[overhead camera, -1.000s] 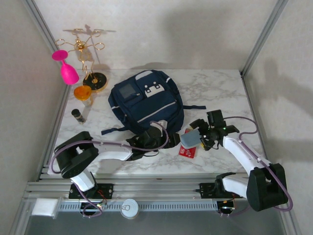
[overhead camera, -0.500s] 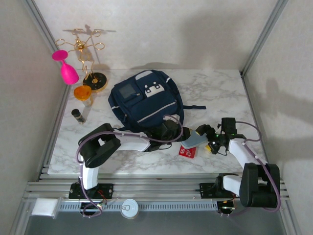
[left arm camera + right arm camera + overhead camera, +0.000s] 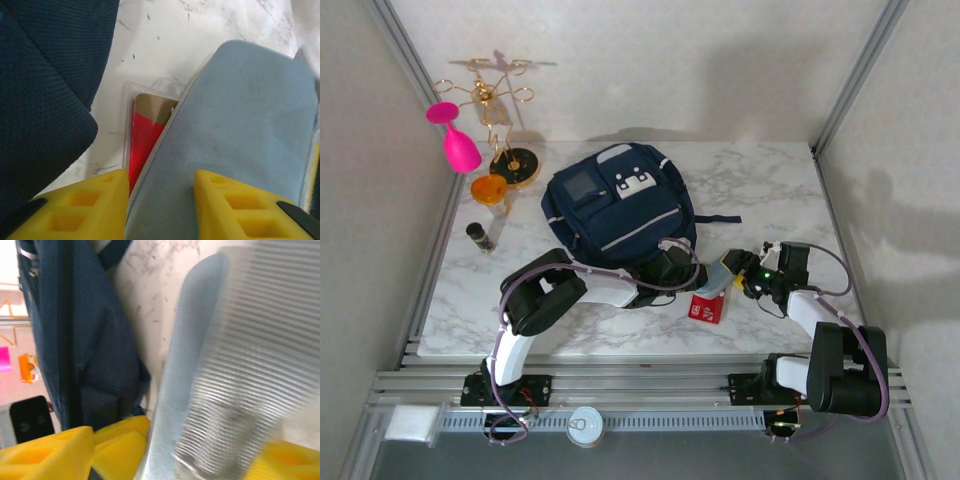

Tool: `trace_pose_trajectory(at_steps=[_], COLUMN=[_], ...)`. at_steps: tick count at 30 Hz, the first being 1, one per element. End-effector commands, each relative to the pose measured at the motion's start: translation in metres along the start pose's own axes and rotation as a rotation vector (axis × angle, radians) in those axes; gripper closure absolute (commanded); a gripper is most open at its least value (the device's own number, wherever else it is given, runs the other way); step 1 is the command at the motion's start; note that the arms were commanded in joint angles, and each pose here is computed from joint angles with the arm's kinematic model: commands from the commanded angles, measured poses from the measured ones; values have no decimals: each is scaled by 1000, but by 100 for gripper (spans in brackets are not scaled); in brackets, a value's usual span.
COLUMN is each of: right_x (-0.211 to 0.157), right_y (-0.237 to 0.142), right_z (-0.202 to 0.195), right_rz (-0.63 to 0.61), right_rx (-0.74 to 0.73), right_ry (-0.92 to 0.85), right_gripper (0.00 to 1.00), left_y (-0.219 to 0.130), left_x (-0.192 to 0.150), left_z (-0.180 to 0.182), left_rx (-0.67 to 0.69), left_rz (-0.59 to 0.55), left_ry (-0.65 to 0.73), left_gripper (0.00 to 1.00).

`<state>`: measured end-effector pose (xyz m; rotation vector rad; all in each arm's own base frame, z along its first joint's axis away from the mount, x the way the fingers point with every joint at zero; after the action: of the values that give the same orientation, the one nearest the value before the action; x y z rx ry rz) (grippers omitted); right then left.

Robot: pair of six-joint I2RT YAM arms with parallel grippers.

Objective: Pack the student bag

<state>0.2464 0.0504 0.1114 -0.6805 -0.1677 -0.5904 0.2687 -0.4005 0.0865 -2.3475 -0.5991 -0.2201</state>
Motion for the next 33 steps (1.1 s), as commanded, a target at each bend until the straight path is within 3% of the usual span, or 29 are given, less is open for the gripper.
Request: trace_pose_trajectory(at_steps=[1,10,14,22,27,33], right_x=[10,6,10,26,36,44], right_y=[-2,0,-6,-16,-25,-38], right_z=[11,-7,-3,11,34,57], right_rz=[-25,8,-11,-11,0,-36], right_rx=[59,-20,-35,-26,39,99], right_ry=[-91,-59,-73,-94,-112,-94], right_gripper=[36,55,59,71,71,70], left_y=[5,4,-3,-82,-136,-137], left_x=[-8,-7,-1,31,68,93], left_z=[18,0,-19,-63,-48,-3], left_rx=[107,76,33,-4,141,395], left_rz=[35,35,39,-67,-211,-172], left_ry=[18,36,54,181,322,572], left_gripper=[63,62,59,48,37,34])
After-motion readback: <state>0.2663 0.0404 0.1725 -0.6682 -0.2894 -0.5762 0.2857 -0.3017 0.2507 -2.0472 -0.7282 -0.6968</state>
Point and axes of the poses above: each hand's point on the last joint's axis, 136 mm out from that joint toward the fingers, its own y axis out along the fingers, its own z axis along the line the jaws close on, x = y × z, the point moved 7 cm from there along -y, back along the fingers, and after that the axes turned 11 degrees about -y, right-handed, at the moved point
